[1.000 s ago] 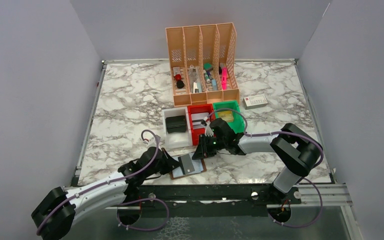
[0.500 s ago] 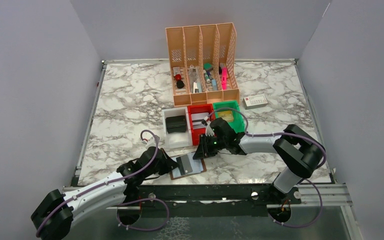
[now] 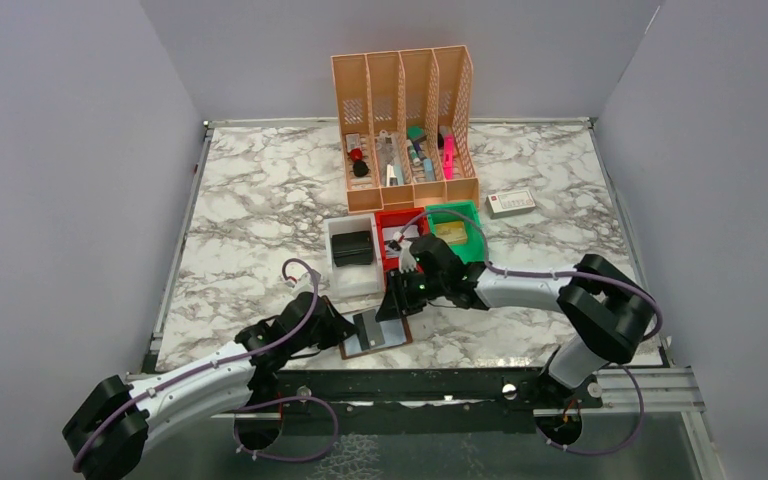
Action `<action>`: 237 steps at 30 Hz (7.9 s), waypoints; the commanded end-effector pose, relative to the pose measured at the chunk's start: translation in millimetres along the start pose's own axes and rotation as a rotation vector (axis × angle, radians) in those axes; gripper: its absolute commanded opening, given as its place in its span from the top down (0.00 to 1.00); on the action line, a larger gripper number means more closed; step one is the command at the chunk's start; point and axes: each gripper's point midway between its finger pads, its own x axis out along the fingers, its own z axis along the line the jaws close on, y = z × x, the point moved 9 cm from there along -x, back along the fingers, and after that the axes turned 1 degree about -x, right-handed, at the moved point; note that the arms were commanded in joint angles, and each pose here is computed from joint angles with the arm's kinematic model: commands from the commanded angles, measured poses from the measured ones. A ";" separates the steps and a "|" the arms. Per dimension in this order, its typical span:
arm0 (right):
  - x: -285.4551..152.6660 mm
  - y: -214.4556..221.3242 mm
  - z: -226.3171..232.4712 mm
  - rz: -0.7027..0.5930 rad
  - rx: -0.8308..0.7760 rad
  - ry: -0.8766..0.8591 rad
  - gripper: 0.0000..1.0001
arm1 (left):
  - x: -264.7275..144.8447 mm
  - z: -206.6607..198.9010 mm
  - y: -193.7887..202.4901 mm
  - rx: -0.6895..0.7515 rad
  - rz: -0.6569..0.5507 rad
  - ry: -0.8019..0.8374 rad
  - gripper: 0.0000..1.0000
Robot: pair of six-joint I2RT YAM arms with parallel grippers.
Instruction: Take the credit cards out of the card holder
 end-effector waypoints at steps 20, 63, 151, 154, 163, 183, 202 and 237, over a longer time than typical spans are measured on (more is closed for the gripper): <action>25.2 46.0 -40.8 0.140 0.139 0.180 0.71 | 0.6 5.6 7.2 -0.094 0.022 0.065 0.59; 21.6 33.7 -41.2 0.073 0.133 0.280 0.73 | -20.8 -14.9 -18.6 0.052 -0.078 -0.060 1.00; -66.6 -26.8 19.7 -0.377 0.057 -0.250 0.99 | -65.8 -77.2 -110.0 0.310 -0.208 0.043 0.09; -68.3 -29.4 15.4 -0.385 0.034 -0.167 0.99 | -75.7 -70.8 -122.7 0.329 -0.281 -0.129 0.03; -66.7 -55.2 10.5 -0.374 -0.090 0.038 0.99 | -94.4 -52.3 -144.9 0.386 -0.470 -0.421 0.01; 9.4 -127.5 49.3 -0.358 -0.594 0.609 0.99 | -109.0 -50.1 -148.6 0.351 -0.585 -0.417 0.01; 61.3 -150.8 17.5 -0.242 -0.943 0.876 0.97 | -108.4 -49.1 -149.4 0.352 -0.580 -0.416 0.01; 73.0 -138.5 32.9 -0.189 -0.958 0.589 0.59 | -105.7 -45.7 -153.5 0.342 -0.570 -0.419 0.01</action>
